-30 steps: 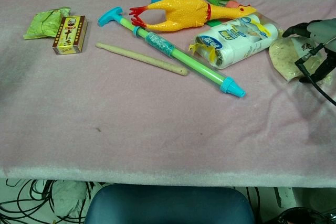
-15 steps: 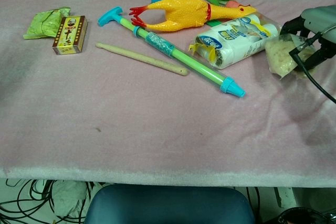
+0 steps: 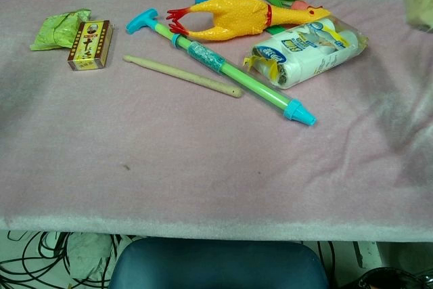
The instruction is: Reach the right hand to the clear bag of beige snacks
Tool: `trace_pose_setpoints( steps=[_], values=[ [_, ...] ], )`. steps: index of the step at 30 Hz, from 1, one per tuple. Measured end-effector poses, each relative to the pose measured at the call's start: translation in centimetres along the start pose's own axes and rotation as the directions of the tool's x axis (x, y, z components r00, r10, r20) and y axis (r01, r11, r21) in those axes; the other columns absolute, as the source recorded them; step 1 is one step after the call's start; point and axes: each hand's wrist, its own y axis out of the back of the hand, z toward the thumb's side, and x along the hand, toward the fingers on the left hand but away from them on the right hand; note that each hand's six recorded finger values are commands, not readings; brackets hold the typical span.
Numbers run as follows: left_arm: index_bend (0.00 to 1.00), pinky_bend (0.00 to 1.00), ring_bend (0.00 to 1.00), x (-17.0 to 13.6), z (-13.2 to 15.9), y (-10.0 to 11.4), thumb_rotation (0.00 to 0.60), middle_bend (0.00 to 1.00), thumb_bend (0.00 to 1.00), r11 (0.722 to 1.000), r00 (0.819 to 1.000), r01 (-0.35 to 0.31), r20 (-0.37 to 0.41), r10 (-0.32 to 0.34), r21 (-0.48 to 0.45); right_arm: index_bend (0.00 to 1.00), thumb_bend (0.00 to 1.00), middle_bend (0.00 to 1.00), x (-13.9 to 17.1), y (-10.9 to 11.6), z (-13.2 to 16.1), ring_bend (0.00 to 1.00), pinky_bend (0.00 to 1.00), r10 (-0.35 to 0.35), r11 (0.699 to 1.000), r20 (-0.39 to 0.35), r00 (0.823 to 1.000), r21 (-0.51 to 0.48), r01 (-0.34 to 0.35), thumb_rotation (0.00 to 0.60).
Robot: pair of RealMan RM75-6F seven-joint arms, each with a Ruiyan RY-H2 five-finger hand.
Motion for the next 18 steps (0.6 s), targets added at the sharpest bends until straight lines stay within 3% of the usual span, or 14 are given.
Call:
trace_pose_setpoints(
  steps=[8,12,18],
  values=[
    [0.0,0.0,0.0,-0.1,0.5,0.0,0.6,0.0,0.0,1.0,1.0,-0.01,0.018,0.009,0.009,0.77,0.73,0.64,2.0,4.8,-4.8,0.66,0.76,-0.131,0.988,0.101,0.986,-0.065,0.138,0.6],
    [0.0,0.0,0.0,-0.1,1.1,-0.2,0.6,0.0,0.0,1.0,0.999,-0.013,0.038,0.012,0.028,0.77,0.73,0.64,3.3,7.3,-5.6,0.66,0.76,-0.222,0.97,0.093,0.971,-0.079,0.23,0.6],
    [0.0,0.0,0.0,-0.1,1.1,-0.2,0.6,0.0,0.0,1.0,0.999,-0.014,0.043,0.013,0.026,0.77,0.73,0.64,3.7,7.3,-6.2,0.66,0.76,-0.209,0.973,0.097,0.973,-0.08,0.217,0.6]
  ],
)
